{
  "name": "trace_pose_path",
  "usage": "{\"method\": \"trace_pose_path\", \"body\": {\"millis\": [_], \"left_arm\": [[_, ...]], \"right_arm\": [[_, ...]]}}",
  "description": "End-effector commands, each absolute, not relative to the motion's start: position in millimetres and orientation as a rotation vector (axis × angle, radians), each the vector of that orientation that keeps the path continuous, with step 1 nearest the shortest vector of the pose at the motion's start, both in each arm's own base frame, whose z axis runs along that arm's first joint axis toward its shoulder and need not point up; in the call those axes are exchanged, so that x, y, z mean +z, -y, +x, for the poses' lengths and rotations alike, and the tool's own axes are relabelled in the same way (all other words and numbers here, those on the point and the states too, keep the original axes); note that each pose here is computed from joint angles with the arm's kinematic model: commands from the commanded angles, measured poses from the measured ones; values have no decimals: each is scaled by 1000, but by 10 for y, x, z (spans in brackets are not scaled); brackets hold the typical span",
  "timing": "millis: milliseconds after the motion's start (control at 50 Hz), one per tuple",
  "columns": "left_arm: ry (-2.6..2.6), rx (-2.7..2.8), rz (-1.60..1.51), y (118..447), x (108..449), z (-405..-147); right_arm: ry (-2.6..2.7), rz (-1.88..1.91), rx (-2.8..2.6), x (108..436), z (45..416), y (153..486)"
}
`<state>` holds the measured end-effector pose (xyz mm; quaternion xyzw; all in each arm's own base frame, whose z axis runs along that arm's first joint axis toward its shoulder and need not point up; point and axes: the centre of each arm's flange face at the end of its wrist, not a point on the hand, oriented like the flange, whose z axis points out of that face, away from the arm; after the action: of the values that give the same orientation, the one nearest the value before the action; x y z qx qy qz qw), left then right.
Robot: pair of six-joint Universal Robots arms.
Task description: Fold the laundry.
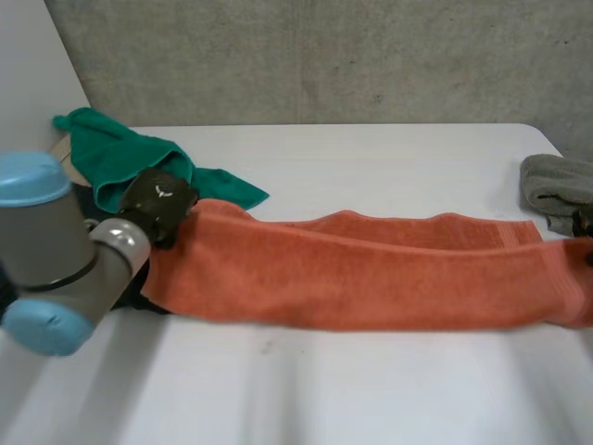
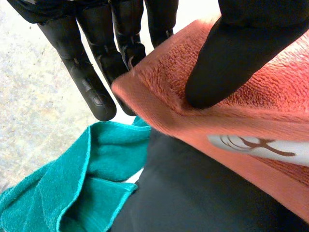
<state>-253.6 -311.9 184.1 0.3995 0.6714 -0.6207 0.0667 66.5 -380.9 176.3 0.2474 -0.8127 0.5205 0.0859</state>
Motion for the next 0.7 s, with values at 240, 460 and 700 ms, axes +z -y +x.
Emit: {"method": "trace_pose_path", "body": {"millis": [240,460,700], "left_arm": [[-1896,-1954,1070,3927,1545,-3050],[-1914,-1963,1159,3593,1605,-3248],[-2126,-1996,1069,3114,1825,-3017]], "right_arm": [[2059,674,1755,1558,1088,4530],[2114,675,1708,1759,1222,4156],[2500,673,1482,1534,701,3520]]}}
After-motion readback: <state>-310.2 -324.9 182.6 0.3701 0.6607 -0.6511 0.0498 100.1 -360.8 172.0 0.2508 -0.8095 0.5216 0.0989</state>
